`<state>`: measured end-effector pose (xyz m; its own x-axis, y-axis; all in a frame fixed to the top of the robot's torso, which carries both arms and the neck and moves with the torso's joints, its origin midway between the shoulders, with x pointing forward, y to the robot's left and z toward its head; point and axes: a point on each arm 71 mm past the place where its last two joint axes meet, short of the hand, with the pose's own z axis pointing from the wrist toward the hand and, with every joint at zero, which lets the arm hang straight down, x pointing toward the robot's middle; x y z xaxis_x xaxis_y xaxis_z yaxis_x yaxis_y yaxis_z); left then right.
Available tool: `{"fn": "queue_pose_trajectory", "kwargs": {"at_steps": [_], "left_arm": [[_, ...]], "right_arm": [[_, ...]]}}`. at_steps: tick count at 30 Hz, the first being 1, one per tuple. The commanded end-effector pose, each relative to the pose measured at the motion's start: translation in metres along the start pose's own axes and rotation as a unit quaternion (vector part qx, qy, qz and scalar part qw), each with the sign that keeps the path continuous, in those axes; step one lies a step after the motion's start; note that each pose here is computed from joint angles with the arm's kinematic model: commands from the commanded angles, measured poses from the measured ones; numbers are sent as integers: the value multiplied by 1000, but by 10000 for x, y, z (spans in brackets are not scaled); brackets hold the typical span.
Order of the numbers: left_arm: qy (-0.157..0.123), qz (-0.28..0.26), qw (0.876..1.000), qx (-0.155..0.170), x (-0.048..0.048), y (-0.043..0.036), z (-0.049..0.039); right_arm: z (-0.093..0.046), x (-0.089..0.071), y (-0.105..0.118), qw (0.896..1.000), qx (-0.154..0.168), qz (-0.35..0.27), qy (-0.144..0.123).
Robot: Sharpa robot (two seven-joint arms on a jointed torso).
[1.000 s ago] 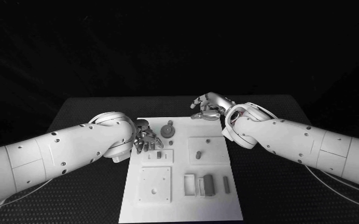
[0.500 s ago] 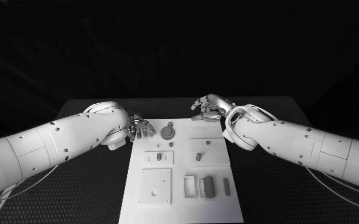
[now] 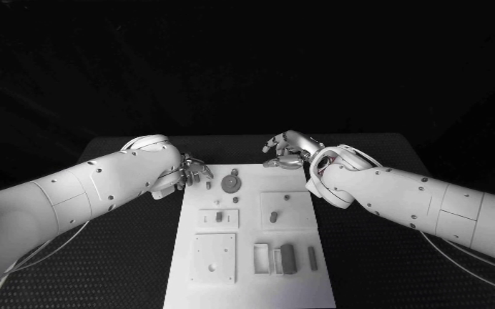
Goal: Assemble the parts on the task board
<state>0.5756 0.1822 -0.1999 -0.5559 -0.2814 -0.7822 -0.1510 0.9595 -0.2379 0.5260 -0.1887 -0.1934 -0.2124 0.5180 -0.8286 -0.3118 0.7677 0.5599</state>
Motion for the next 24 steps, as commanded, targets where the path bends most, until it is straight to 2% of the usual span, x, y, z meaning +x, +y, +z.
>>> {"fn": "queue_pose_trajectory", "kwargs": {"at_steps": [1, 17, 24], "left_arm": [[9, 12, 1000, 3, 8, -26, 14], [19, 12, 1000, 10, 88, -83, 101], [21, 11, 1000, 8, 120, -80, 140]], "right_arm": [[1, 5, 10, 1000, -4, -1, 3], [6, 12, 19, 1000, -5, 0, 4], [11, 17, 24, 1000, -5, 0, 4]]}}
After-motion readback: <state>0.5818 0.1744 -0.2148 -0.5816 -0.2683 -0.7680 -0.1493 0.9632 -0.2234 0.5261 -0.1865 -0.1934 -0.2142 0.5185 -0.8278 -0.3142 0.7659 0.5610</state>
